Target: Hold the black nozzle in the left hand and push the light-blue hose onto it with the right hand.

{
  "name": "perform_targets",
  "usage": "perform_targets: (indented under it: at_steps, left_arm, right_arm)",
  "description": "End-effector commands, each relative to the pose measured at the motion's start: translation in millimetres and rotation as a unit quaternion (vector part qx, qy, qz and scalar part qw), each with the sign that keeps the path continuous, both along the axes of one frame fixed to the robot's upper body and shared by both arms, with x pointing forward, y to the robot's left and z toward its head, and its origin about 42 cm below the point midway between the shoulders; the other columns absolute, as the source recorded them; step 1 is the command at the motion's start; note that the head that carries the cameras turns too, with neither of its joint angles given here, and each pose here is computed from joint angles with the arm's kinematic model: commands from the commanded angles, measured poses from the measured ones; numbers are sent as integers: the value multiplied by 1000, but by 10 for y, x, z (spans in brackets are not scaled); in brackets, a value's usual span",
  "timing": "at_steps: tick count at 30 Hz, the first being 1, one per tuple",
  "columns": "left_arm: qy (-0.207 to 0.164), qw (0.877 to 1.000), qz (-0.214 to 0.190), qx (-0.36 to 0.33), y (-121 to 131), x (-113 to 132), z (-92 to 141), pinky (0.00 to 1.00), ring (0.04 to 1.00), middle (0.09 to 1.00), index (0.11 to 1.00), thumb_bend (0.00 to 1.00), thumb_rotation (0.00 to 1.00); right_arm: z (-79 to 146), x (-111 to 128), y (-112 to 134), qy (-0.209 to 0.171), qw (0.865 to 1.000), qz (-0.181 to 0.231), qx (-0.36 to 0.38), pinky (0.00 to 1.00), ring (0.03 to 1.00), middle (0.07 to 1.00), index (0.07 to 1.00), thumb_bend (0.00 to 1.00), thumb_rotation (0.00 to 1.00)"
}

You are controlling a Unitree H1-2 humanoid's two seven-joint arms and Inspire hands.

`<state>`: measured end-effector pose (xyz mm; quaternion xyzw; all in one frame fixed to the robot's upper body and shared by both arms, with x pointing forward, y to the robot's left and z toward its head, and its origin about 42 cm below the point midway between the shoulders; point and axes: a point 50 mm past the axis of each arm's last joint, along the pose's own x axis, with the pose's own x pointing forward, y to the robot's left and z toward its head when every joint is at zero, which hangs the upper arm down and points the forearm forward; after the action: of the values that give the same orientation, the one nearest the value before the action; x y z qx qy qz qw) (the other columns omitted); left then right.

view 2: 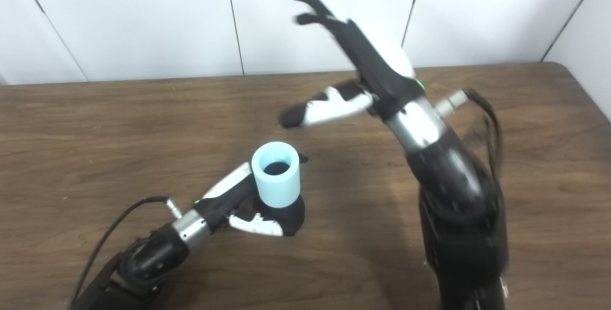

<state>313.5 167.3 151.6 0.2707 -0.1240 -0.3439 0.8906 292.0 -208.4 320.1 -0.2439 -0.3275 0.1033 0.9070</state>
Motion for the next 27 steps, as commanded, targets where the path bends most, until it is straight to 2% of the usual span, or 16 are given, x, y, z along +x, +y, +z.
perform_targets:
  at_steps: [1, 4, 5, 7, 9, 10, 13, 15, 17, 20, 22, 24, 27]
  left_arm:
    - [-42, 997, 35, -60, 127, 50, 290, 926, 961, 1000, 1000, 950, 550]
    - [-51, 991, 59, -110, 238, 19, 437, 896, 965, 1000, 1000, 979, 564]
    - [-55, 987, 70, -134, 304, -23, 509, 892, 970, 1000, 1000, 984, 567]
    - [-71, 977, 100, -174, 436, -139, 627, 909, 992, 1000, 1000, 998, 603]
    - [-102, 964, 143, -199, 550, -264, 655, 911, 998, 1000, 1000, 1000, 622]
    - [-114, 959, 159, -205, 582, -302, 650, 908, 999, 1000, 1000, 1000, 639]
    - [-139, 929, 235, -249, 602, -393, 546, 905, 1000, 1000, 1000, 1000, 712]
    - [-110, 906, 281, -295, 507, -451, 462, 904, 1000, 1000, 1000, 1000, 786]
    - [-59, 882, 307, -353, 381, -499, 385, 951, 1000, 1000, 1000, 968, 864]
    - [31, 836, 341, -430, 254, -559, 218, 995, 1000, 1000, 1000, 892, 915]
    - [73, 814, 362, -449, 222, -567, 126, 999, 1000, 1000, 1000, 865, 926]
    - [102, 804, 379, -447, 233, -551, 86, 1000, 1000, 1000, 1000, 857, 944]
    - [124, 802, 385, -439, 251, -513, 73, 1000, 1000, 1000, 1000, 870, 963]
  right_arm:
    - [-88, -60, -194, -20, 998, -40, 32, 773, 891, 943, 1000, 1000, 895]
    - [-316, -122, -298, -1, 995, -84, 62, 717, 869, 924, 1000, 1000, 976]
    - [-438, -176, -308, 18, 991, -99, 86, 705, 863, 920, 1000, 1000, 988]
    - [-720, -302, -299, 72, 979, -112, 156, 713, 878, 934, 1000, 993, 998]
    - [-990, -418, -260, 125, 959, -107, 231, 736, 900, 956, 1000, 968, 1000]
    - [-1068, -453, -243, 139, 952, -104, 253, 769, 931, 978, 1000, 949, 1000]
    - [-1370, -573, -129, 193, 928, -103, 301, 839, 990, 999, 1000, 910, 1000]
    - [-1535, -596, -135, 216, 925, -106, 295, 854, 998, 1000, 1000, 911, 1000]
    - [-1643, -564, -179, 224, 927, -109, 280, 859, 997, 1000, 1000, 920, 1000]
    - [-1744, -506, -204, 232, 931, -107, 261, 869, 985, 1000, 1000, 913, 1000]
    - [-1777, -472, -190, 239, 931, -101, 255, 886, 983, 1000, 1000, 897, 1000]
    - [-1797, -430, -178, 246, 932, -94, 250, 901, 985, 1000, 1000, 891, 1000]
    - [-1798, -383, -194, 248, 934, -92, 241, 907, 986, 1000, 1000, 876, 1000]
